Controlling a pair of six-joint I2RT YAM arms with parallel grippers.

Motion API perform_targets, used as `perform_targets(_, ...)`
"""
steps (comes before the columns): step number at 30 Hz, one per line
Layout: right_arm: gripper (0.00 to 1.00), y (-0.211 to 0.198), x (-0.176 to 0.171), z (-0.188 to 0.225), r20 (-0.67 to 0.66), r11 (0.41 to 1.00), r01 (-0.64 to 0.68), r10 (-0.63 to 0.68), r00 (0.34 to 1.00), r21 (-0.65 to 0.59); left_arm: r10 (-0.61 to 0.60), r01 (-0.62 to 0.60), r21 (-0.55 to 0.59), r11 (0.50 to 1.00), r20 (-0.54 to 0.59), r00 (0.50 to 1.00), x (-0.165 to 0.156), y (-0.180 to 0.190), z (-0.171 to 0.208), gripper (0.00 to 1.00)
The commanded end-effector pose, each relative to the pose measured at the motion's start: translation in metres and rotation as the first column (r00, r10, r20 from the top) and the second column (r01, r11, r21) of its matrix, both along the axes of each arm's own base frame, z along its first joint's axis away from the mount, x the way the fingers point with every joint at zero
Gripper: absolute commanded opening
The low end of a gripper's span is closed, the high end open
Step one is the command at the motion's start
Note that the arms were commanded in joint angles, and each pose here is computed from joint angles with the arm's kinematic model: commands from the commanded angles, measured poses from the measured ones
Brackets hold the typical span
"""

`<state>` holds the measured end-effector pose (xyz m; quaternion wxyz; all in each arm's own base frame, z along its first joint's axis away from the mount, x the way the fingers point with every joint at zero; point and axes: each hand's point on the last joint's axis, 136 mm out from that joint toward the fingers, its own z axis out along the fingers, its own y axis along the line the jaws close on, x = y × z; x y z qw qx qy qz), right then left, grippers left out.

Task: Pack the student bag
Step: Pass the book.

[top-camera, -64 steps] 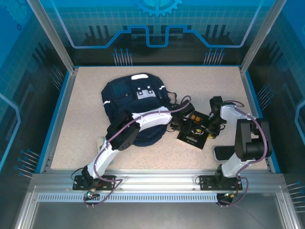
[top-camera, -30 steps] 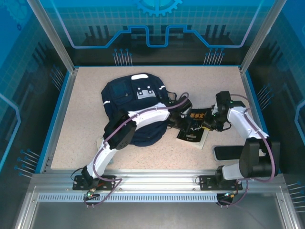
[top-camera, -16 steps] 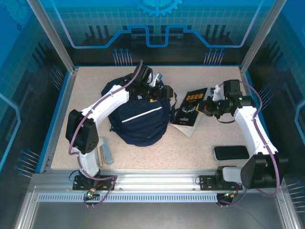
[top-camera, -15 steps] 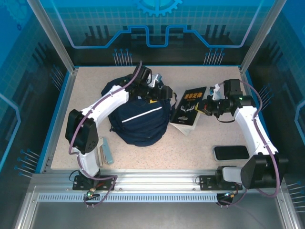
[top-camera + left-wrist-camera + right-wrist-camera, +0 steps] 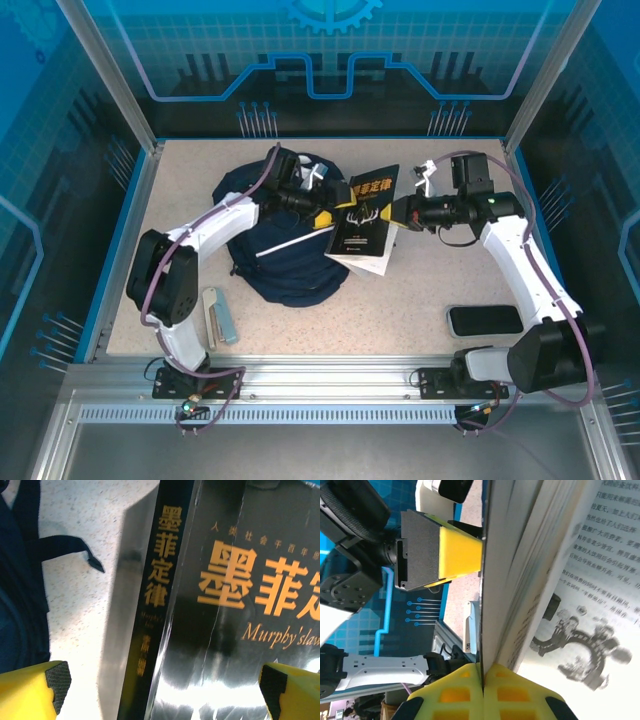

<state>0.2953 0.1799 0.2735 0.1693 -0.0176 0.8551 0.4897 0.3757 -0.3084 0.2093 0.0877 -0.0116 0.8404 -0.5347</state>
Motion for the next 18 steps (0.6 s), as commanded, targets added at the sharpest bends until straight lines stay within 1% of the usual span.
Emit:
perform_targets(1,0.0,0.013,0.002,0.036,0.106,0.994,-0.071,0.062,0.992,0.082,-0.014,0.016,-0.127,0.992,0.015,1.0,-0.003,0.0,0.031,0.99)
perform_targets(6,0.0,0.015,0.005,0.038,0.103,0.991,-0.079,0.068,0.992,0.106,-0.027,0.026,-0.14,0.99,-0.005,1.0,-0.005,-0.001,0.029,0.99)
perform_targets(9,0.0,0.017,0.004,0.04,0.105,0.989,-0.089,0.077,0.992,0.122,-0.055,0.05,-0.156,0.986,-0.023,0.998,-0.008,-0.005,0.027,0.99)
perform_targets(15,0.0,0.018,0.005,0.037,0.093,0.987,-0.091,0.079,0.993,0.132,-0.098,0.095,-0.231,0.968,0.002,0.995,-0.013,-0.011,0.044,0.99)
perform_targets(18,0.0,0.017,0.007,0.032,0.078,0.99,-0.079,0.07,0.995,0.118,-0.102,0.104,-0.242,0.965,0.022,0.995,-0.015,-0.01,0.053,0.99)
